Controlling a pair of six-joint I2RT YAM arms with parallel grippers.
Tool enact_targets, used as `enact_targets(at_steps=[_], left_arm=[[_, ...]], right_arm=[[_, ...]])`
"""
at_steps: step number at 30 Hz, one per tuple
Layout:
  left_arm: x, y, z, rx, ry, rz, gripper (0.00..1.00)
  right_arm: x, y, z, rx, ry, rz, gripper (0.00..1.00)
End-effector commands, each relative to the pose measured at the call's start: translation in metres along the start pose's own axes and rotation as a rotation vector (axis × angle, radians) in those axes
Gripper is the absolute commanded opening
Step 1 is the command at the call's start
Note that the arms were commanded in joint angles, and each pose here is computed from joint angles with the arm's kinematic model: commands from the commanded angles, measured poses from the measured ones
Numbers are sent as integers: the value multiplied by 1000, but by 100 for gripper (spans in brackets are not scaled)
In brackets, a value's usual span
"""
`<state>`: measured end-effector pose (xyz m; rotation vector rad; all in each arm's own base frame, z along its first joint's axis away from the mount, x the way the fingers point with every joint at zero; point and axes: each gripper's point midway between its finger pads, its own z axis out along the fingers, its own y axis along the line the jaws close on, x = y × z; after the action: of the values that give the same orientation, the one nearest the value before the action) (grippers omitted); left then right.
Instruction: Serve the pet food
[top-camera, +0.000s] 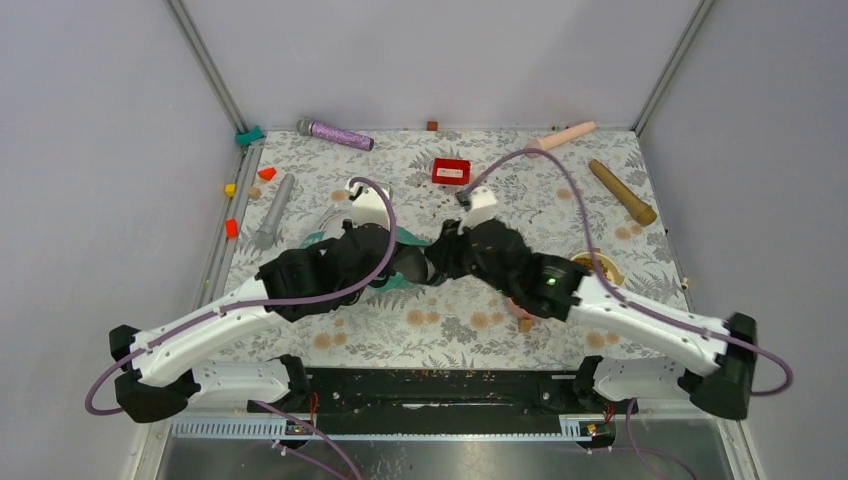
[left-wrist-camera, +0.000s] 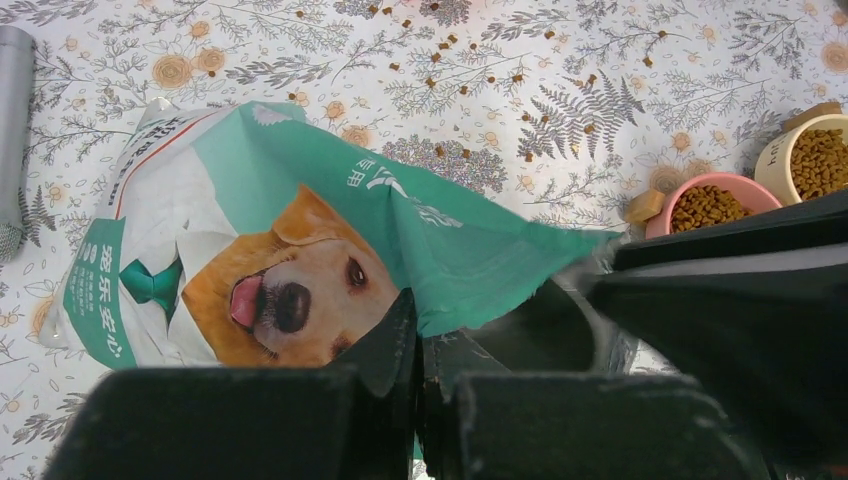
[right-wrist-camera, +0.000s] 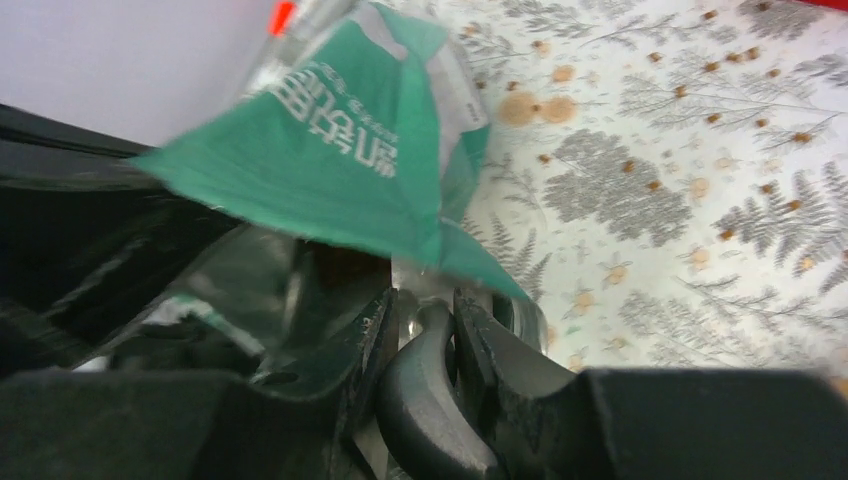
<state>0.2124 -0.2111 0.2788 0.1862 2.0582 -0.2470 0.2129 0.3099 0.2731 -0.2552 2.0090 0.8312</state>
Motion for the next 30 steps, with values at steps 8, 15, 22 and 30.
enact_targets(at_steps=[8,15,22,30], left_arm=[[-26,-10,-12,73,-82,-99,0],[-26,-10,-12,73,-81,-102,0],[-26,-10,-13,77,-82,-107,0],[-33,-5,-18,78,-111,-115,0]], right_arm=[[-19,-36,69,537,-273,-299,0],[41,-10,103,325,-137,-45,0],[43,56,93,-53,-85,319,0],[13,68,56,-194,-117,522,0]])
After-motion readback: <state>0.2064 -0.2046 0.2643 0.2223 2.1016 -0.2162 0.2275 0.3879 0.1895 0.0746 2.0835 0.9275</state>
